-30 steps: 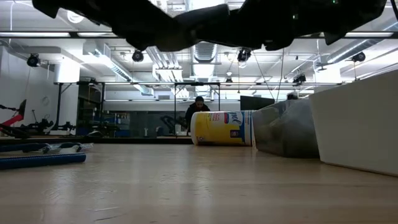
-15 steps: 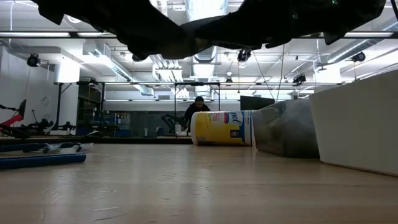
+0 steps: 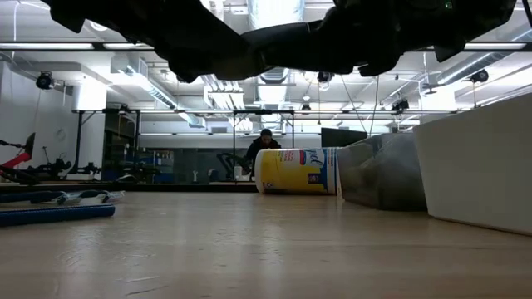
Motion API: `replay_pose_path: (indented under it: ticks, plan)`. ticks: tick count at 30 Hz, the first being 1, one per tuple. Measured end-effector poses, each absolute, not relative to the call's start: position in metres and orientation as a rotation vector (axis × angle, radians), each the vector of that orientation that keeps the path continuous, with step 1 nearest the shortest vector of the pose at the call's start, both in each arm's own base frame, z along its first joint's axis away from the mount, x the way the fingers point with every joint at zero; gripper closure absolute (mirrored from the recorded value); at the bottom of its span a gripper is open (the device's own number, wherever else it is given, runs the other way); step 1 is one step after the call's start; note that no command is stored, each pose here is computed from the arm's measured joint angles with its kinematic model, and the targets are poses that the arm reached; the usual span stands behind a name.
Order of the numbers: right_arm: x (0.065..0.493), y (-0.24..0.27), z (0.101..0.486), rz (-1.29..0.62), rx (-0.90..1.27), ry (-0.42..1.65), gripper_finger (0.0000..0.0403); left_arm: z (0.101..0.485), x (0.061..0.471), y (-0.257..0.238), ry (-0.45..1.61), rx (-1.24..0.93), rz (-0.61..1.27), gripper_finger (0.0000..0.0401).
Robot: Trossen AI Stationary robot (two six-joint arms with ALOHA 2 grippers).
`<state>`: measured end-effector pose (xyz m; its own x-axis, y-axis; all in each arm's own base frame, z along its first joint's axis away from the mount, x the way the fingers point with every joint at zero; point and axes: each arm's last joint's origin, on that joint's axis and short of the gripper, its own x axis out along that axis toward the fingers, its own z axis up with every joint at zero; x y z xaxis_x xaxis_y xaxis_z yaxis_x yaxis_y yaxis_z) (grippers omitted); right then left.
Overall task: Pick & Place Travel size toiletries
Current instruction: Put the deodorant into the white bin
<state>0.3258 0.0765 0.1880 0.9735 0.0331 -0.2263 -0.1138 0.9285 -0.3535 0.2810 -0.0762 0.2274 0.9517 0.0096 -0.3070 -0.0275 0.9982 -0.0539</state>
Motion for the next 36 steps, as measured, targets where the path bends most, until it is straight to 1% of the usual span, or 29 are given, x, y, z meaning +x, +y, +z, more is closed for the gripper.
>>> replay_pose_path:
  ticks: [9,16,27,30,36]
  plan:
    - [0.3257,0.0764,0.1876,0.077,-0.375,0.224,0.0166,0.2274,0.2813,-0.0750,0.311,-0.066,0.023,0.0178]
    - [0.3281,0.0768,0.1918,0.079,-0.380,0.207,0.0198,0.2261,0.2823,-0.0756,0.313,-0.087,0.015,0.0178]
    - [0.3278,0.0790,0.1904,0.130,-0.366,0.209,0.0221,0.2219,0.2847,-0.0776,0.322,-0.136,0.005,0.0178]
    - [0.3277,0.0802,0.1907,0.174,-0.347,0.202,0.0225,0.2219,0.2847,-0.0781,0.322,-0.156,-0.004,0.0178]
    - [0.3279,0.0819,0.1920,0.225,-0.284,0.191,0.0207,0.2233,0.2852,-0.0803,0.317,-0.204,-0.071,0.0178]
